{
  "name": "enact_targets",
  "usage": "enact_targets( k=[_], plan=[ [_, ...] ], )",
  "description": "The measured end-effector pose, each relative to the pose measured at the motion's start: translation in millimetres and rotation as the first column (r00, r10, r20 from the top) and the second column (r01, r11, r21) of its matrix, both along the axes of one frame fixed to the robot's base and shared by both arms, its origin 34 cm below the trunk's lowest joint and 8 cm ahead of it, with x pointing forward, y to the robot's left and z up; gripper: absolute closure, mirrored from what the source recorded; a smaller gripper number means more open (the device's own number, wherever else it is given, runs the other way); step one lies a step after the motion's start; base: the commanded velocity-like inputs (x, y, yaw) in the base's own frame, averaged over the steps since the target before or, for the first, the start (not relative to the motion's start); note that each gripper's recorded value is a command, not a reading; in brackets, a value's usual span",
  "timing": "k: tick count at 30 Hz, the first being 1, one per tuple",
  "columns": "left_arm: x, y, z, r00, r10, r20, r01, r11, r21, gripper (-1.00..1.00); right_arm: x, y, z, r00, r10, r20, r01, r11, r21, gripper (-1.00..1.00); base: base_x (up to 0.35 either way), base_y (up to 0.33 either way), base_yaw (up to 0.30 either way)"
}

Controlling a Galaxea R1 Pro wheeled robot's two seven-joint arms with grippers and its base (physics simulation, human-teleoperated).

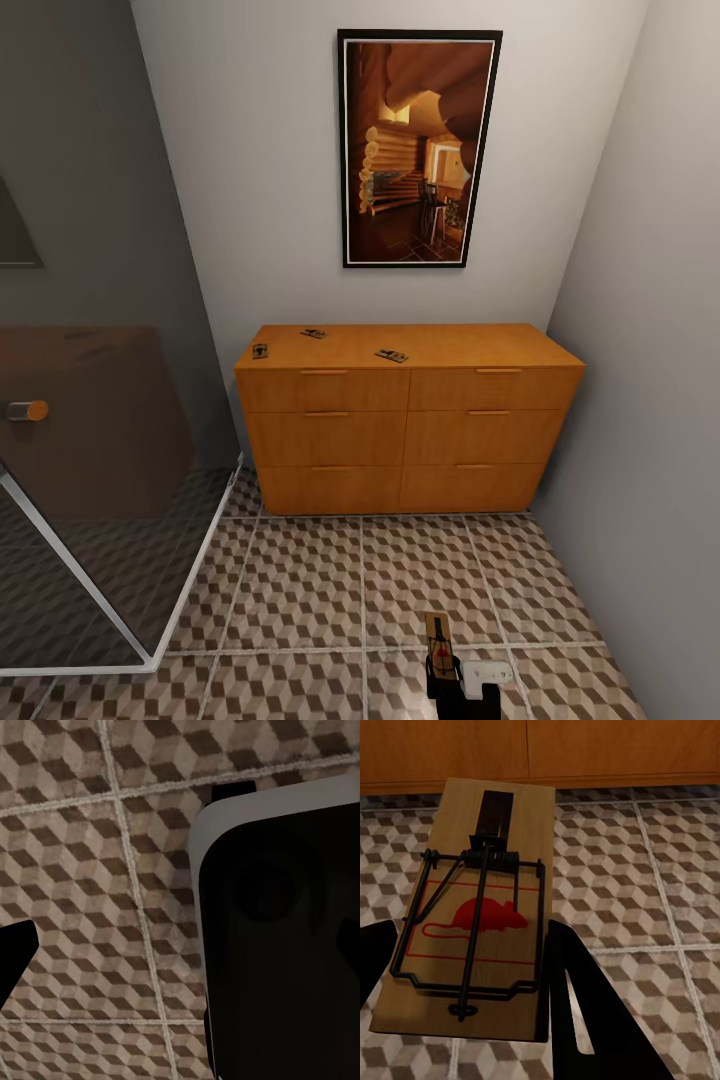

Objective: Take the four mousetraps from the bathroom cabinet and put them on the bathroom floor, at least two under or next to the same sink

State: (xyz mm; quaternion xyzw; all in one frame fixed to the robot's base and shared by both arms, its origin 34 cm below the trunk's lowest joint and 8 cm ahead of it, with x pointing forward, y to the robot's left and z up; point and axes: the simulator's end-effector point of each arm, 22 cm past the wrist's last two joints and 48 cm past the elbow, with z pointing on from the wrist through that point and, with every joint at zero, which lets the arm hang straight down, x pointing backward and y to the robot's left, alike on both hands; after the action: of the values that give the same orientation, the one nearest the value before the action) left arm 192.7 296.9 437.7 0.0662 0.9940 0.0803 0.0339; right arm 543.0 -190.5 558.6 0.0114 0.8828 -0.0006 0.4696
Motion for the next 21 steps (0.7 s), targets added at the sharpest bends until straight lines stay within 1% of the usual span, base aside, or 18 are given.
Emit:
enact_targets(
  k=[21],
  plan=[
    [0.0, 0.2, 0.0, 1.0, 0.0, 0.0, 0.0, 1.0, 0.0, -1.0, -0.1, 0.0, 0.0, 1.0, 0.0, 0.0, 0.0, 1.0, 0.0, 1.0, 0.0, 0.0, 0.0]
  ],
)
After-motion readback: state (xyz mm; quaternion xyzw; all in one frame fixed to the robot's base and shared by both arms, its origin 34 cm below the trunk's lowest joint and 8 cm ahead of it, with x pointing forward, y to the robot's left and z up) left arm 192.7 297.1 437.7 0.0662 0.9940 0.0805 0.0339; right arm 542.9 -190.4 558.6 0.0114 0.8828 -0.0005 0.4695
